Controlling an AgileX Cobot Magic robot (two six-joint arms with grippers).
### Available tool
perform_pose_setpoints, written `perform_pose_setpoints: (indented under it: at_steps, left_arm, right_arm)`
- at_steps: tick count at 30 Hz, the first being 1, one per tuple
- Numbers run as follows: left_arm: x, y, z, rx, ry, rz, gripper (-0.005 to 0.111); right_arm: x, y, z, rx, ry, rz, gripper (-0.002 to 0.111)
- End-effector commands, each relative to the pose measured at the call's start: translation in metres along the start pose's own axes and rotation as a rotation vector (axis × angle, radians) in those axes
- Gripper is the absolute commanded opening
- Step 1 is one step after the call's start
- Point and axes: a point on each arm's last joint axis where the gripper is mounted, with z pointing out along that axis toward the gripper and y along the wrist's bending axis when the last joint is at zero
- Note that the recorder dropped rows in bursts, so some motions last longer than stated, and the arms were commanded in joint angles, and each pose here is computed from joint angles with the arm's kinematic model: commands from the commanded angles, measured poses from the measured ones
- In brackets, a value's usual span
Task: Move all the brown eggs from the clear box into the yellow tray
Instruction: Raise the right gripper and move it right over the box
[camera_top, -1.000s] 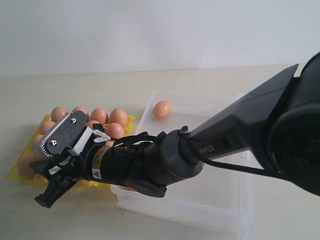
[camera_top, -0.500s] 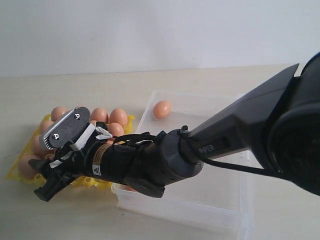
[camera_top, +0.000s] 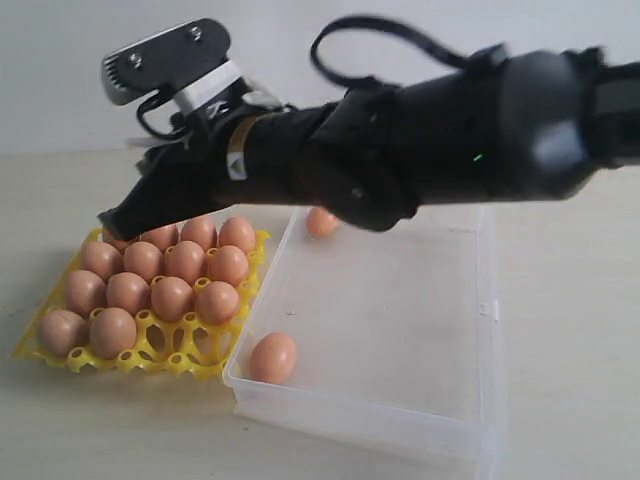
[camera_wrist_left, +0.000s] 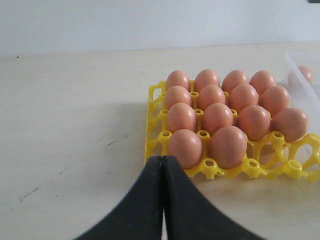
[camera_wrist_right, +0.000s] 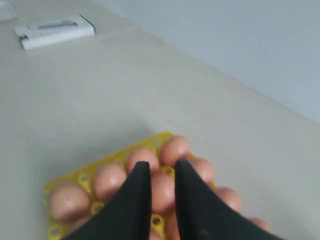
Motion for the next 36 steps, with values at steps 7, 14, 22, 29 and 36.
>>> perform_pose_setpoints:
  at_steps: [7, 14, 22, 29, 36]
  left_arm:
    - [-0.002, 0.000, -0.001, -0.002, -0.019, 0.000, 0.000]
    - [-0.002, 0.000, -0.001, -0.002, -0.019, 0.000, 0.000]
    - [-0.002, 0.000, -0.001, -0.002, -0.019, 0.000, 0.000]
    - [-0.002, 0.000, -0.001, -0.002, -0.019, 0.000, 0.000]
    - [-0.002, 0.000, -0.001, -0.002, -0.019, 0.000, 0.000]
  right_arm:
    - [0.026, -0.059, -0.060, 0.156, 0.570, 0.204, 0.011]
    - [0.047, -0.085, -0.049, 0.144, 0.618, 0.392, 0.041]
    - [0.081, -0.080, -0.017, 0.039, 0.698, 0.617, 0.046]
    - [0.087, -0.065, -0.005, -0.105, 0.694, 0.719, 0.046]
    - [0.107, -0.056, -0.004, -0.162, 0.732, 0.773, 0.046]
